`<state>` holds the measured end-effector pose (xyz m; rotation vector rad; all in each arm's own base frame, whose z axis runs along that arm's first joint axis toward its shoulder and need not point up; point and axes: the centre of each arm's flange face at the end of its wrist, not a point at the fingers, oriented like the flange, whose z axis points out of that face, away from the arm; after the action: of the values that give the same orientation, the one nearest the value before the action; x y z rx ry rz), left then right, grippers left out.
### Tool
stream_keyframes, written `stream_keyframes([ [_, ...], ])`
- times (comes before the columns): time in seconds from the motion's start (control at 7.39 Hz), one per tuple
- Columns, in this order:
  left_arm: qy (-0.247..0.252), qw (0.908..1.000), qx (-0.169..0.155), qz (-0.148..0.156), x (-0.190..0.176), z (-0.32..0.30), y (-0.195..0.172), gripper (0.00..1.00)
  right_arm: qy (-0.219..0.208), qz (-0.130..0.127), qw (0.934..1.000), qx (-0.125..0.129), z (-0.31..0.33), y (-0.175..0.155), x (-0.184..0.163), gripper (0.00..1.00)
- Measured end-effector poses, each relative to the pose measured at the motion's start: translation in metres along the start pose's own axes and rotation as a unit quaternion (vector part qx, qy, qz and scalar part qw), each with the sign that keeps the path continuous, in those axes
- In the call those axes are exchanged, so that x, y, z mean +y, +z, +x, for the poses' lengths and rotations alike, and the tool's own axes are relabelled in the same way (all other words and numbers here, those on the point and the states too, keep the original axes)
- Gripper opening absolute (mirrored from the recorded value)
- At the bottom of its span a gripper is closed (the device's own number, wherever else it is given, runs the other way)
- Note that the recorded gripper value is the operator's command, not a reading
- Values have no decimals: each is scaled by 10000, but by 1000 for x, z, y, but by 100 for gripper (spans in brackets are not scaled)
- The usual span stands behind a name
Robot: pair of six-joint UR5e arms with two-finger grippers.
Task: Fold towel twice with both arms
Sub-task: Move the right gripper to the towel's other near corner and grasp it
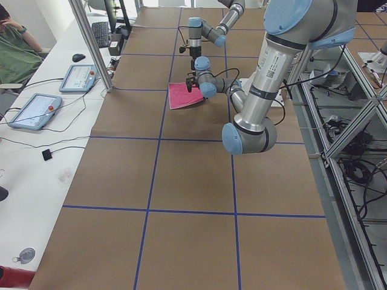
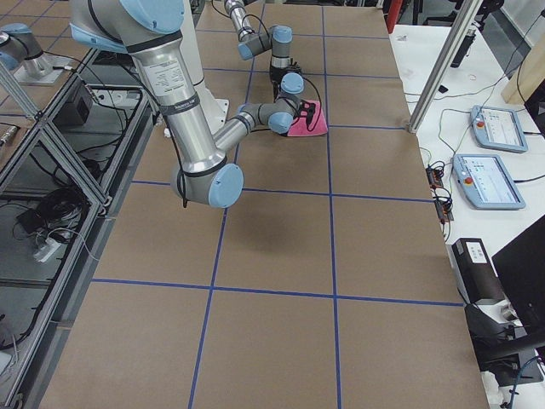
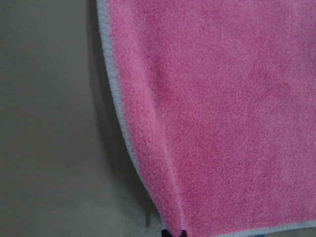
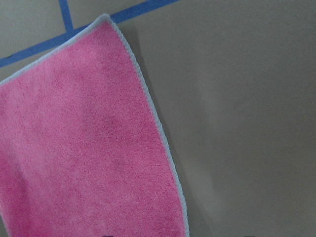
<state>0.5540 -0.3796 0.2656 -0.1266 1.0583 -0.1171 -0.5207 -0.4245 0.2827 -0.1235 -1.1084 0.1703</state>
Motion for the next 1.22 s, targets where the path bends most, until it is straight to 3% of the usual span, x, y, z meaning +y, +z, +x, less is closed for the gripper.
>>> stream_keyframes([
  [0.54,-4,10000,-10,-12,0,-2,1,0,-114,5,9999,72,-3,22,21,63],
  [0.68,-2,10000,-8,-16,0,-2,1,0,-140,2,9999,94,-2,26,25,54],
  [0.95,5,10000,11,-19,1,0,0,0,-182,-22,9998,120,0,31,30,7],
  [1.08,10,10000,24,-19,1,1,-2,0,-196,-27,9997,121,1,32,31,0],
  [1.22,15,10000,39,-17,1,2,-4,0,-205,-27,9997,122,1,32,31,0],
])
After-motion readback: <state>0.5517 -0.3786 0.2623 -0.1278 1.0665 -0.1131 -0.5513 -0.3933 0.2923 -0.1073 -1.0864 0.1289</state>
